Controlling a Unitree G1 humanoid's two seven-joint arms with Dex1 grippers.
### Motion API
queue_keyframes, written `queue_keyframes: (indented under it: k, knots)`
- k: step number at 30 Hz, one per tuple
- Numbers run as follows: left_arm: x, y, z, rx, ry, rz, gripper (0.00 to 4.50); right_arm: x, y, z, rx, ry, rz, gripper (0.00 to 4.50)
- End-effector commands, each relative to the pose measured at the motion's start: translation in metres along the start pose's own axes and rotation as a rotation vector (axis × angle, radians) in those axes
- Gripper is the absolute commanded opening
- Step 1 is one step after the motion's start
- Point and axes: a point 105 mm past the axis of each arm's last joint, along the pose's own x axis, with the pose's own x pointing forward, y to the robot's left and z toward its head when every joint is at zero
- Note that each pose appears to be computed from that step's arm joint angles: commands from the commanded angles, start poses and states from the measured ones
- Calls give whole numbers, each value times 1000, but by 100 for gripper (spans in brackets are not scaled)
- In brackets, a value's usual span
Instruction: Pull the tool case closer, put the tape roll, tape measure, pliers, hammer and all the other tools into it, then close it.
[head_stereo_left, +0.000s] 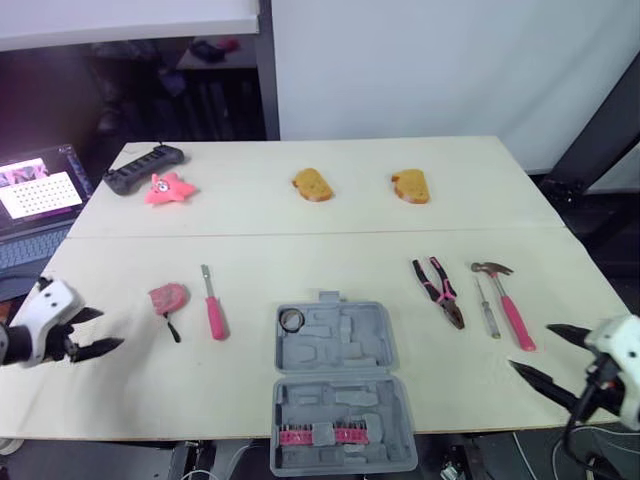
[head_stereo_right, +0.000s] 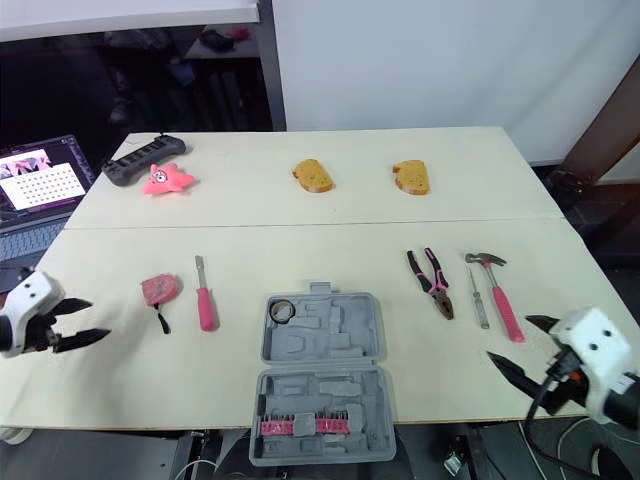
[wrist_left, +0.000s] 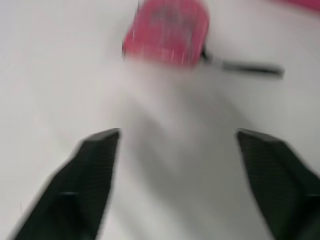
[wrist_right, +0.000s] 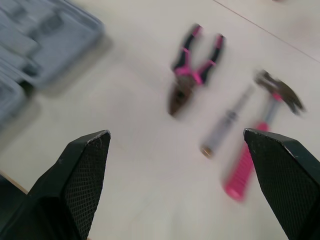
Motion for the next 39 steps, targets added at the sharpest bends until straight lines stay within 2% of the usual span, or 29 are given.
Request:
queue_keyframes:
  k: [1, 9, 15, 21, 26, 31, 39]
  knots:
    - [-13, 10, 6, 33, -18, 46, 443, -7, -8, 4, -41, -12, -15, 450]
    - [-4, -4, 6, 31, -58, 2, 443, 2, -4, 8, -45, -28, 21, 450]
    - [0, -14, 15, -56, -176, 65, 443, 21, 20, 53, -86, -137, 123, 450]
    - [24, -50, 20, -275, -296, 259, 443, 49, 50, 110, -152, -293, 253, 450]
    - [47, -76, 39, -517, -382, 461, 443, 78, 80, 142, -223, -396, 408, 450]
    - [62, -82, 52, -668, -380, 647, 443, 90, 112, 144, -286, -394, 588, 450]
    - [88, -79, 42, -714, -239, 779, 443, 98, 118, 149, -311, -396, 624, 450]
